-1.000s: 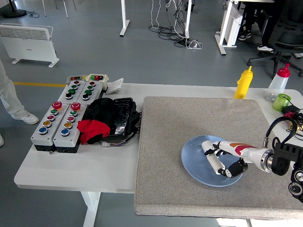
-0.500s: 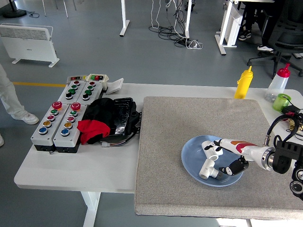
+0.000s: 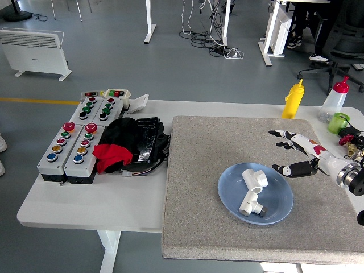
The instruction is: Pick pipe place plate twice
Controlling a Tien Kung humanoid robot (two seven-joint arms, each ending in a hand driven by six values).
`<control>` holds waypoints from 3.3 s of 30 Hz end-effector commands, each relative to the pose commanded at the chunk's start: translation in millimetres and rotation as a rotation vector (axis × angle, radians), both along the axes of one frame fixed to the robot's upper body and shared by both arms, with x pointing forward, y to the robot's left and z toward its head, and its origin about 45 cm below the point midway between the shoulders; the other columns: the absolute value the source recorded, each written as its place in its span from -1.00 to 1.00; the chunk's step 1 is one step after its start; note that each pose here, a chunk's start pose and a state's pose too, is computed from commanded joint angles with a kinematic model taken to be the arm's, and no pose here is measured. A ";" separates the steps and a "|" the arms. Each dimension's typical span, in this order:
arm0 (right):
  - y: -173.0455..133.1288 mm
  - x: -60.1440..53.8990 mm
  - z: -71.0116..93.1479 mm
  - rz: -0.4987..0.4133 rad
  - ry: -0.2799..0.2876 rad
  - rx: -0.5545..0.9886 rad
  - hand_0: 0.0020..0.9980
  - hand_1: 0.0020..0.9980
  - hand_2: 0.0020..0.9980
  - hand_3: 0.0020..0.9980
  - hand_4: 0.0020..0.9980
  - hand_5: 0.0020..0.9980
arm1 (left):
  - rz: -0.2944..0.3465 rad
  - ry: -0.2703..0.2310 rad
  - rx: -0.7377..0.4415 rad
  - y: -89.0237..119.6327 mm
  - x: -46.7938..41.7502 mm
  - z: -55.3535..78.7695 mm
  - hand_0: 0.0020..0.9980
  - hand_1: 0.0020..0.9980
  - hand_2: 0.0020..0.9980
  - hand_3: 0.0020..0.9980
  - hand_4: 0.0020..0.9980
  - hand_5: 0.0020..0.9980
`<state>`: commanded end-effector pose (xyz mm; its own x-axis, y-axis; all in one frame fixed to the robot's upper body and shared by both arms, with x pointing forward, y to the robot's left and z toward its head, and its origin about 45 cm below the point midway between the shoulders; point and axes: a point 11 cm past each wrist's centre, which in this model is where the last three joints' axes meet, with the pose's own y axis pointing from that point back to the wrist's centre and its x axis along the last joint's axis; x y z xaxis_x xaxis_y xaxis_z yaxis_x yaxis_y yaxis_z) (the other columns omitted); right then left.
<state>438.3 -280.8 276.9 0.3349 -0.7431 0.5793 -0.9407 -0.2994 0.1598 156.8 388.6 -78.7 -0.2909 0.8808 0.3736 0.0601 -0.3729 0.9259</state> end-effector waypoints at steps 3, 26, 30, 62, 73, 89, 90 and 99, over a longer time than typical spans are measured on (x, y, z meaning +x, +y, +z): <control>-18.2 -1.5 0.7 -0.079 0.007 0.157 0.84 0.74 1.00 1.00 0.49 -0.49 | 0.000 0.002 0.001 0.4 -1.1 -0.3 0.32 0.28 0.22 0.23 -0.24 1.00; -161.9 -58.9 -3.7 -0.519 -0.050 1.272 0.73 0.63 0.87 0.83 0.25 0.08 | -0.007 0.008 0.002 1.4 -6.7 -2.3 0.32 0.28 0.23 0.24 -0.24 1.00; -172.3 -68.8 -10.8 -0.547 -0.060 1.274 0.72 0.62 0.79 0.74 0.25 0.11 | -0.007 0.002 0.002 1.7 -4.2 -1.6 0.32 0.28 0.23 0.24 -0.25 1.00; -199.9 -114.2 -53.4 -0.712 -0.141 1.411 0.65 0.57 0.69 0.67 0.22 0.12 | -0.023 -0.021 0.007 3.1 7.8 2.4 0.31 0.28 0.22 0.23 -0.26 1.00; -199.4 -115.9 -60.3 -0.740 -0.139 1.427 0.66 0.59 0.66 0.66 0.22 0.10 | -0.025 -0.015 0.005 1.9 7.2 2.0 0.31 0.28 0.22 0.23 -0.26 1.00; -196.4 -118.0 -68.8 -0.754 -0.115 1.451 0.66 0.58 0.63 0.65 0.19 0.06 | -0.024 0.011 0.008 3.2 -3.3 -0.8 0.31 0.28 0.22 0.23 -0.27 1.00; -196.4 -118.0 -68.9 -0.754 -0.115 1.451 0.66 0.58 0.63 0.63 0.17 0.04 | -0.024 0.011 0.008 3.2 -3.6 -0.9 0.31 0.28 0.22 0.23 -0.27 1.00; -193.5 -120.7 -78.2 -0.767 -0.086 1.470 0.66 0.58 0.63 0.63 0.17 0.03 | -0.015 0.019 0.009 2.9 -9.4 -2.9 0.31 0.28 0.22 0.23 -0.27 1.00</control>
<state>317.6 -474.4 198.7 -0.3364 -0.6024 -0.7238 -0.9215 0.3690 0.1212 147.4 391.5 -81.6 -0.2705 0.8815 0.3871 0.0724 -0.3823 0.9212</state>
